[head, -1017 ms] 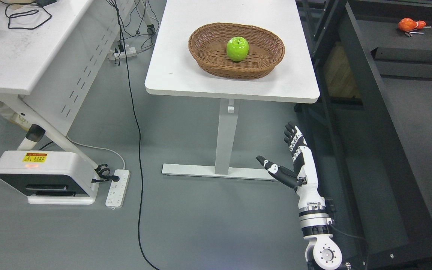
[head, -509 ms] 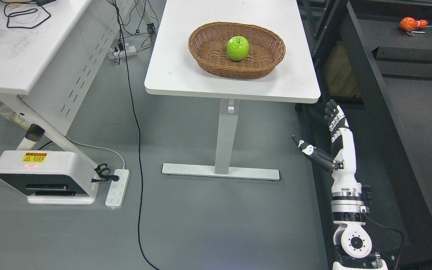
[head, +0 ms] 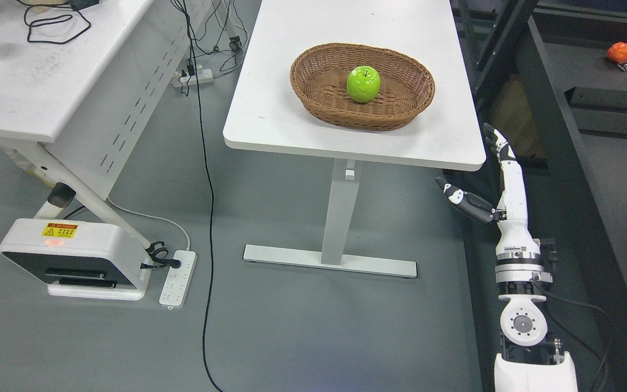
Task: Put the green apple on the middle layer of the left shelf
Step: 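Reach the right hand into the basket beside the green apple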
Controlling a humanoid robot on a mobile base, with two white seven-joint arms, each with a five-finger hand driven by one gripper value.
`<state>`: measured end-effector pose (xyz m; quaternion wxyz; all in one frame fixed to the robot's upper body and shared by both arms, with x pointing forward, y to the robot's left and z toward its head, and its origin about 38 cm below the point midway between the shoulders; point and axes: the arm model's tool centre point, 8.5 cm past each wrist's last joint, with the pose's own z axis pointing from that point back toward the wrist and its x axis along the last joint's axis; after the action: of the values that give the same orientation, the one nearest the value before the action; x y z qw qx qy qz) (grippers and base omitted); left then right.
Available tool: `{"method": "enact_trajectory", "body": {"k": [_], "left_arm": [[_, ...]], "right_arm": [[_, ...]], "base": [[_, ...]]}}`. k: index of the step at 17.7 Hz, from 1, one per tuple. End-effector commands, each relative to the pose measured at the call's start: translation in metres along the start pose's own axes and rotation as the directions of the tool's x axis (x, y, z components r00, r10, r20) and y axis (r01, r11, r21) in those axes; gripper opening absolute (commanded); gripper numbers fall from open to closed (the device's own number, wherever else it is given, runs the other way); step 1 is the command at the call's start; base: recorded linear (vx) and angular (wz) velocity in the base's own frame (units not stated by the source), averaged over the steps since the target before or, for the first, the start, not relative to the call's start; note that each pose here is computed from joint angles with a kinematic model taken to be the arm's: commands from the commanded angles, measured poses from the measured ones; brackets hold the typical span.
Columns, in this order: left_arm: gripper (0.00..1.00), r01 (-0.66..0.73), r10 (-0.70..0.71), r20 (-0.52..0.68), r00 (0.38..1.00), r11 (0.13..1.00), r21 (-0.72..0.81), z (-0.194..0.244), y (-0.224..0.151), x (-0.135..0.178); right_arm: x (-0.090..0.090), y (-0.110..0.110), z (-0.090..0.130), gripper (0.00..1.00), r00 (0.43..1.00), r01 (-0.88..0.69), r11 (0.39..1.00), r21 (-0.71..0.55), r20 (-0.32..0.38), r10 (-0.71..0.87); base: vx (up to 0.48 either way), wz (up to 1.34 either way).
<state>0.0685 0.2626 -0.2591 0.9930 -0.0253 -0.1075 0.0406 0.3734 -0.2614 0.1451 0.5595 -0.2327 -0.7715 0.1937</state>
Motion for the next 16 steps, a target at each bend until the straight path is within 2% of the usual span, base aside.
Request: {"method": "enact_trajectory", "body": {"k": [1,4,7,9,13,16], "left_arm": [[1.0,0.002,-0.002,-0.006,1.0,1.0,0.017,0.001,0.011,0.0],[1.0,0.002,-0.002,-0.004,1.0,1.0,0.017,0.001,0.011,0.001],[1.0,0.002,-0.002,-0.004,1.0,1.0,0.017,0.001,0.011,0.001],[1.0,0.002,-0.002,-0.004,1.0,1.0,0.017,0.001,0.011,0.001],[1.0,0.002,-0.002,-0.004,1.0,1.0,0.017,0.001,0.011,0.001],[1.0,0.002,-0.002,-0.006,1.0,1.0,0.017,0.001,0.011,0.0]], "right_arm": [[0.016,-0.001,-0.01,0.94,0.997,-0.042,0.999,-0.015,0.07,0.043],[0.025,0.005,-0.012,0.94,0.993,-0.021,1.0,0.003,0.12,0.021],[0.043,0.042,-0.014,0.92,0.984,-0.076,0.986,0.145,0.172,0.051],[0.045,0.044,-0.021,0.92,0.984,-0.108,0.981,0.161,0.159,0.082],[0.037,0.053,-0.037,0.92,0.987,-0.113,0.976,0.187,0.134,0.088],[0.018,0.066,-0.048,0.92,0.991,-0.121,0.955,0.269,0.081,0.103]], "base": [[0.133,0.1],[0.171,0.09],[0.171,0.07],[0.185,0.07],[0.181,0.06],[0.188,0.04]]}}
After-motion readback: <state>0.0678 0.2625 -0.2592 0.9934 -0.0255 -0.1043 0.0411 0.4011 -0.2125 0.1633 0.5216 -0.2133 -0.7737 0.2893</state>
